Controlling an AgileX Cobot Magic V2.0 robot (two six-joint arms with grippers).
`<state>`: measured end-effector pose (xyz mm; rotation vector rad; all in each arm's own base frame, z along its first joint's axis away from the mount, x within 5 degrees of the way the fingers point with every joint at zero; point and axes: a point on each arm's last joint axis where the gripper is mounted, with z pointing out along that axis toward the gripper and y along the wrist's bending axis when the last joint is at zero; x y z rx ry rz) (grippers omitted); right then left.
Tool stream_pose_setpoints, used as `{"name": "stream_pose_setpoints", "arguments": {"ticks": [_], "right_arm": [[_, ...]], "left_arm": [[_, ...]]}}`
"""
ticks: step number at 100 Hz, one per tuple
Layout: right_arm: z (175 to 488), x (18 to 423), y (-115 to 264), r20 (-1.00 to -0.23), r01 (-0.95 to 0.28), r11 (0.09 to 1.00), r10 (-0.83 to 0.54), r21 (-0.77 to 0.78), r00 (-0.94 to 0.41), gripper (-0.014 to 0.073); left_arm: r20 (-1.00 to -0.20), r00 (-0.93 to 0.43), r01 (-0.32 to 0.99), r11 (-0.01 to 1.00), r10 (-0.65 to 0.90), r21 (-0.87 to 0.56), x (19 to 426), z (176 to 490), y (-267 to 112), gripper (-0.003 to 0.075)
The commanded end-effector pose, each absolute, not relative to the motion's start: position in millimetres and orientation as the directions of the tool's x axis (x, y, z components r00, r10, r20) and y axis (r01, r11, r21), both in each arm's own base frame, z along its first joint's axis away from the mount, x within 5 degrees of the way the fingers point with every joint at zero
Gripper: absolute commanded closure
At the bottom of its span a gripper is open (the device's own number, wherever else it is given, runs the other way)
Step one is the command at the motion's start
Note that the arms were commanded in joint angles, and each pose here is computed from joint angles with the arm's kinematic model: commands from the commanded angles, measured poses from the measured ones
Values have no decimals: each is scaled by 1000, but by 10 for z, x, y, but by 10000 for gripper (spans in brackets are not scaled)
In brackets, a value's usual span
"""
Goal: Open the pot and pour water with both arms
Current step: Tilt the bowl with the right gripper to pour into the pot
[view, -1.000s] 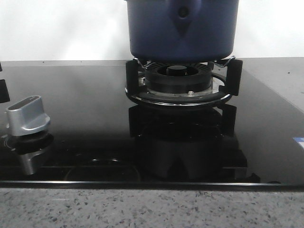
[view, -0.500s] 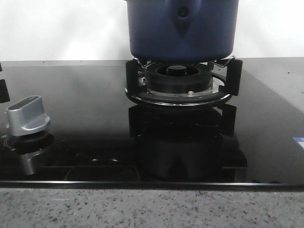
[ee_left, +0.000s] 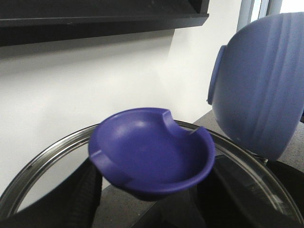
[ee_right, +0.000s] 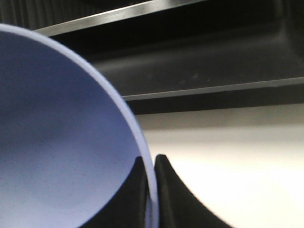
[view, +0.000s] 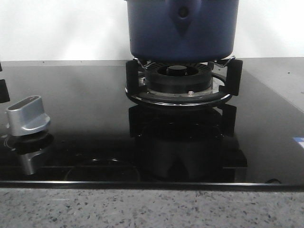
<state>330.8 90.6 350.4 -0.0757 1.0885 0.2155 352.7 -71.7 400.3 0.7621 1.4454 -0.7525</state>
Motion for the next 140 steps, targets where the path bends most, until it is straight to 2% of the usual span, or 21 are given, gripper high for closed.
{"name": "stream_pose_setpoints", "arguments": {"ticks": [1, 42, 101, 122, 140], "right_arm": [[3781, 3193, 866, -789, -207, 977, 164, 48, 592, 663], [3806, 3174, 858, -762, -205, 977, 170, 50, 625, 663], [3801, 3178, 860, -767, -206, 977, 169, 49, 619, 663], [3794, 3183, 865, -799, -209, 977, 163, 48, 579, 663], [3879, 3136, 856, -869, -221, 974, 148, 47, 472, 663]], "left_arm": [[-991, 85, 835, 550, -106, 13, 3340, 4402, -722, 461], [-991, 85, 835, 550, -106, 13, 3340, 4402, -722, 461], [-991, 85, 835, 550, -106, 13, 3340, 4402, -722, 461], [-991, 85, 835, 550, -106, 13, 3340, 4402, -722, 461], [-991, 85, 835, 550, -106, 13, 3340, 4402, -722, 461]]}}
